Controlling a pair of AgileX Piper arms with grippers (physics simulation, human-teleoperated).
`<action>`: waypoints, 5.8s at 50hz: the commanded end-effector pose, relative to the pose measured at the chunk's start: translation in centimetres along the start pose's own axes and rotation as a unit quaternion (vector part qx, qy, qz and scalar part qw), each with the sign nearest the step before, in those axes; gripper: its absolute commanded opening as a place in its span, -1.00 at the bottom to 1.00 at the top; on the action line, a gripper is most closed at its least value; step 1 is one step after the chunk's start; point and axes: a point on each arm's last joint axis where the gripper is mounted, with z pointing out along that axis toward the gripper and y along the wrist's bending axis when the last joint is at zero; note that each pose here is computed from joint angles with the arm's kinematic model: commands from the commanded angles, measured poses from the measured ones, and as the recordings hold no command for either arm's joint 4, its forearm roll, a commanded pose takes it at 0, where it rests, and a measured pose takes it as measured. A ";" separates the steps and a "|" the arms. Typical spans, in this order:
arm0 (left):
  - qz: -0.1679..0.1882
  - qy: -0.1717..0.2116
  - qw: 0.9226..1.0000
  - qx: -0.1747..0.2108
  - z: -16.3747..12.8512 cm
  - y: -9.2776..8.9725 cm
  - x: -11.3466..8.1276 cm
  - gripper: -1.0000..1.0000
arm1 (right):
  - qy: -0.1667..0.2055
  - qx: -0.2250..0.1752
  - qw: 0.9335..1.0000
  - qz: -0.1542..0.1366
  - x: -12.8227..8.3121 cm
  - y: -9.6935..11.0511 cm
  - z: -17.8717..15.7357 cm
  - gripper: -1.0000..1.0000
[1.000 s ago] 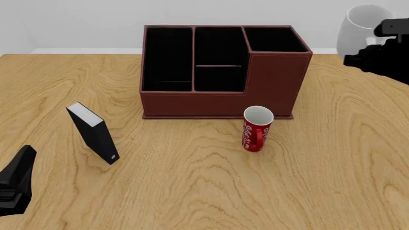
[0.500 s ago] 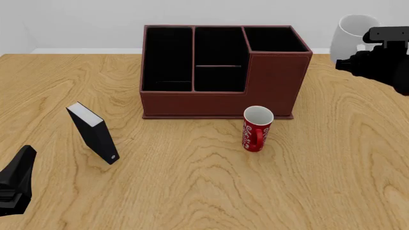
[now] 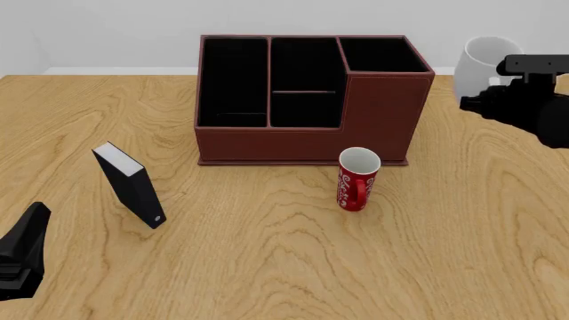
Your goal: Pick up the white mug and place it to the right of the caddy.
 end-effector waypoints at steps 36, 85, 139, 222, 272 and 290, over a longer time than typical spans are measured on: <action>0.000 0.000 1.000 0.000 0.0 0.0 0.0 1.00 | 0.022 -0.002 1.000 0.020 3.4 0.3 1.7 -1.00; 0.000 0.000 1.000 0.000 0.0 0.0 0.0 1.00 | 0.045 -0.017 0.998 0.027 5.5 1.6 3.9 -1.00; 0.000 0.000 1.000 0.000 0.0 0.0 0.0 1.00 | 0.064 -0.032 0.997 0.022 6.8 3.0 5.5 -1.00; 0.000 0.000 1.000 0.000 0.0 0.0 0.0 1.00 | 0.093 -0.032 0.995 0.026 9.5 3.3 7.3 1.00; 0.000 0.000 1.000 0.000 0.0 0.0 0.0 1.00 | 0.074 -0.027 0.996 0.029 8.4 2.6 4.4 1.00; 0.000 0.000 1.000 0.000 0.0 0.0 0.0 1.00 | 0.061 -0.027 0.997 0.028 7.4 2.5 3.0 1.00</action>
